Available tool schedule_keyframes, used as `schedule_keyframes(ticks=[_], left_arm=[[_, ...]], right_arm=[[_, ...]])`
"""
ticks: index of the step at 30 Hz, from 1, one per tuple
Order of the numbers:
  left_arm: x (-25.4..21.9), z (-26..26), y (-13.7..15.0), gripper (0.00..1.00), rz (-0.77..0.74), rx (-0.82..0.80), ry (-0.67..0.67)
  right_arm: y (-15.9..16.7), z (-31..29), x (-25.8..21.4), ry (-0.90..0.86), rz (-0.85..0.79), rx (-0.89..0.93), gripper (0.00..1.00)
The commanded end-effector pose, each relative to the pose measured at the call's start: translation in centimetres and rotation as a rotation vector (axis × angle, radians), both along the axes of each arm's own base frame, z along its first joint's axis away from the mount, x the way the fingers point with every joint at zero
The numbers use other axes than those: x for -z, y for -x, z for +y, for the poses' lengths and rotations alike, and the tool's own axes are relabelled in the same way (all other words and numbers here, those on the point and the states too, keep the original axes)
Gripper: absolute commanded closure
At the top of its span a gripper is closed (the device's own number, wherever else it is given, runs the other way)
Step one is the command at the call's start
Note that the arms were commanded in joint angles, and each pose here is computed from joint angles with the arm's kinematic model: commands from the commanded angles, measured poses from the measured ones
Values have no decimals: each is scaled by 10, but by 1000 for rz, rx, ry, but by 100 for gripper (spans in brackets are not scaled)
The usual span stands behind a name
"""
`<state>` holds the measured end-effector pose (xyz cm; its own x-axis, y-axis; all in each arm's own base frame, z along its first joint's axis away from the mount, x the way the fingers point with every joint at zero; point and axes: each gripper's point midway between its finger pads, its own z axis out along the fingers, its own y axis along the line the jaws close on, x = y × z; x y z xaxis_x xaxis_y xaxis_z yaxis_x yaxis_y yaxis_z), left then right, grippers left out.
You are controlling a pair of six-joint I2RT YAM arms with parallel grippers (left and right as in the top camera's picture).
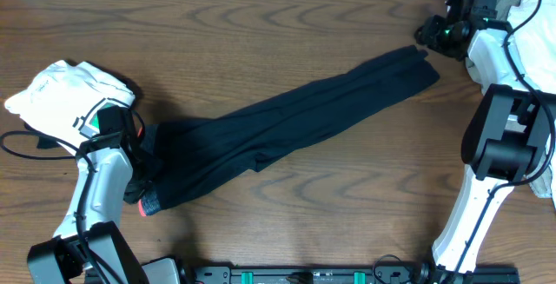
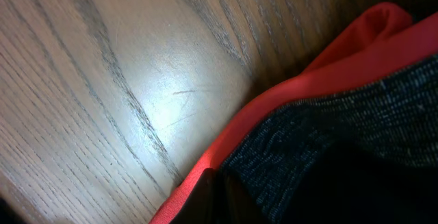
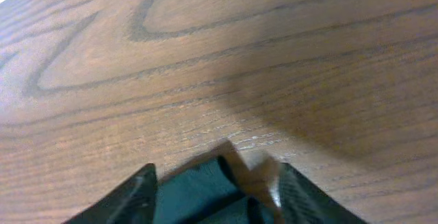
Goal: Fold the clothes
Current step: 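Pull the hems rightward with the right gripper to straighten the legs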
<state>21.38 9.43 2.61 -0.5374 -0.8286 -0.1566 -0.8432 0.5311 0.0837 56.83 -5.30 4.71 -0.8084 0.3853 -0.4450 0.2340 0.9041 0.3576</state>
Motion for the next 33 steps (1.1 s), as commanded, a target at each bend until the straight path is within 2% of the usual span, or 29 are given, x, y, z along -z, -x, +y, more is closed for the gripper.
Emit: schedule_keyframes(ticks=[1, 4, 9, 13, 23, 33], left_arm=[[2, 1, 2, 94, 6, -18, -2], [2, 1, 2, 94, 7, -18, -2], [2, 1, 2, 94, 6, -18, -2], [2, 1, 2, 94, 6, -18, -1], [2, 1, 2, 94, 6, -18, -2], [2, 1, 2, 94, 6, -18, -1]], right_arm=[[0, 14, -13, 12, -12, -53, 41], [14, 10, -6, 24, 41, -79, 39], [36, 8, 0, 0, 91, -196, 41], [51, -2, 6, -3, 145, -203, 42], [61, -19, 12, 69, 184, -215, 42], [64, -7, 21, 94, 193, -277, 40]])
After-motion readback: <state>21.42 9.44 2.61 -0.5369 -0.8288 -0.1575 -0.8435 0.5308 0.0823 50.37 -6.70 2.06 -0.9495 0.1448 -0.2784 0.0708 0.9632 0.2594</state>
